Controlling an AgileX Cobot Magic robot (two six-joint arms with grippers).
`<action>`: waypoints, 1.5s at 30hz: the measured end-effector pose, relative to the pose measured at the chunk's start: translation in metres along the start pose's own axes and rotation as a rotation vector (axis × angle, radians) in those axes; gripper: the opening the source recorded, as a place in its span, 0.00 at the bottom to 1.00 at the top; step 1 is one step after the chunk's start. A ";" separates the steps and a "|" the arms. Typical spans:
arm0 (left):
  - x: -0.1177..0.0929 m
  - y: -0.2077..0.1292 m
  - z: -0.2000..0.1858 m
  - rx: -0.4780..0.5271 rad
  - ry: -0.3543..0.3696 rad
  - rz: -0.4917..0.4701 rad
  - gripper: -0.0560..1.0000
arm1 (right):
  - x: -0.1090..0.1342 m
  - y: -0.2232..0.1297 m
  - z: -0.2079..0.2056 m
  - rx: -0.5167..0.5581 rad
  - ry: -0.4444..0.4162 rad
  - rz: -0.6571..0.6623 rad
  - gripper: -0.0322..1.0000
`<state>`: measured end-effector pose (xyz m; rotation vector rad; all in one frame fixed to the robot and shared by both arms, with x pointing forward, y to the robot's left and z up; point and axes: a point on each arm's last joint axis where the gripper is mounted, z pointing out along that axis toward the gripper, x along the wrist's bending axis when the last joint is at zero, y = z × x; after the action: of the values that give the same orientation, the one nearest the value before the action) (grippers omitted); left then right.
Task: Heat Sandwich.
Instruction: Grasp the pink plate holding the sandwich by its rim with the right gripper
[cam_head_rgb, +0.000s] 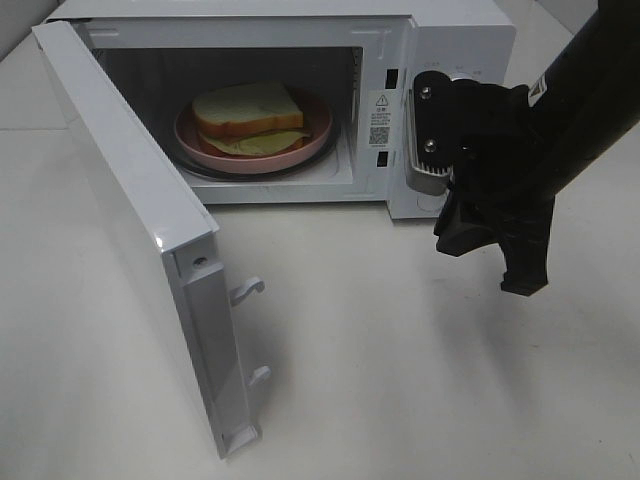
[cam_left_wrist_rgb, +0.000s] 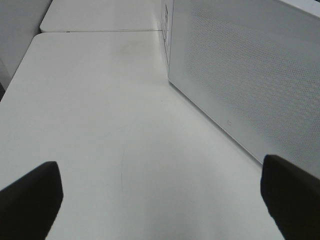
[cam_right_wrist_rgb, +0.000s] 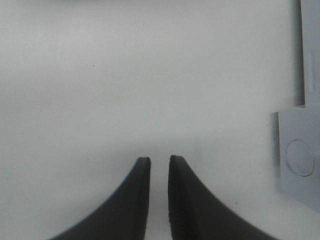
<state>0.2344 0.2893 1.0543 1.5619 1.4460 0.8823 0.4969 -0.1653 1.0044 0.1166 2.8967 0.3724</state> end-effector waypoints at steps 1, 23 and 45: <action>0.000 0.000 0.000 0.000 0.000 0.000 0.99 | 0.000 -0.001 0.000 0.010 -0.004 -0.059 0.21; 0.000 0.000 0.000 0.000 0.000 0.000 0.99 | -0.002 -0.006 0.000 0.082 -0.026 -0.091 0.93; 0.000 0.000 0.000 0.000 0.000 0.000 0.99 | -0.022 0.050 0.003 0.145 -0.151 -0.313 0.90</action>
<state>0.2344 0.2893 1.0543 1.5619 1.4460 0.8823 0.5217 -0.1186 1.0194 -0.2719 2.7278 0.0932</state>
